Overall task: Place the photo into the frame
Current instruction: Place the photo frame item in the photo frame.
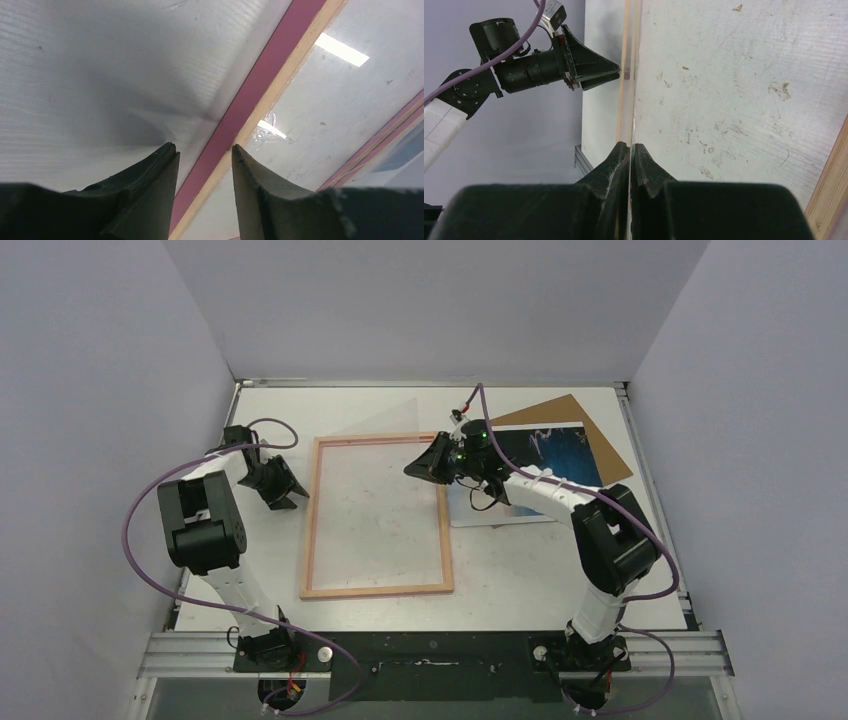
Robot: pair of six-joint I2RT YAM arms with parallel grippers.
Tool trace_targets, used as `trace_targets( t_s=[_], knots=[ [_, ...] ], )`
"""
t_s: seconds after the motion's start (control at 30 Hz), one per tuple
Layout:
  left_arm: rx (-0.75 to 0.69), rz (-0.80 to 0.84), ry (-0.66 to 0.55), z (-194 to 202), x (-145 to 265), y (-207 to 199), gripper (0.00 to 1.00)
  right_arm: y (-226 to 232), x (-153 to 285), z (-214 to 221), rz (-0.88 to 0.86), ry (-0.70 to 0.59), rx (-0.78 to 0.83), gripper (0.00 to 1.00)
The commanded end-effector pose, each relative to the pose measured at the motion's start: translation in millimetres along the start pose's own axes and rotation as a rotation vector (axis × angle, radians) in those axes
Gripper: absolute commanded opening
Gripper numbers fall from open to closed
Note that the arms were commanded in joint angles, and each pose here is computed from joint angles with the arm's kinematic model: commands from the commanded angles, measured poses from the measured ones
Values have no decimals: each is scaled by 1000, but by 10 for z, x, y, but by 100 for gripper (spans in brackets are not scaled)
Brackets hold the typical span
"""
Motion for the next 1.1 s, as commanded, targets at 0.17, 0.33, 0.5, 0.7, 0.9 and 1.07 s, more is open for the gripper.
trace_targets(
  t_s=[0.17, 0.33, 0.5, 0.7, 0.9, 1.07],
  knots=[
    [5, 101, 11, -64, -26, -141, 40, -60, -11, -84, -65, -23, -10, 0],
    [11, 104, 31, -48, -65, -132, 40, -128, -28, -52, -55, -26, -11, 0],
    [18, 106, 43, -36, -102, -116, 35, -204, -17, -15, -45, -33, -10, 0],
    [16, 104, 40, -37, -105, -111, 34, -307, 16, 2, -15, -25, -3, 0],
    [20, 102, 44, -31, -124, -100, 34, -351, 8, 16, -8, -18, 15, 0],
    [21, 100, 49, -34, -134, -98, 34, -359, -6, 22, -10, -15, 6, 0]
  ],
)
Point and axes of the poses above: each gripper's point midway between its finger pads, its own x axis back along the fingers, its own y axis along the line the jaws close on, z = x × y, the point moved 6 cm from there along x, back along the fingers, and after that the axes turned 12 degrees about x, right-handed, at the moved point
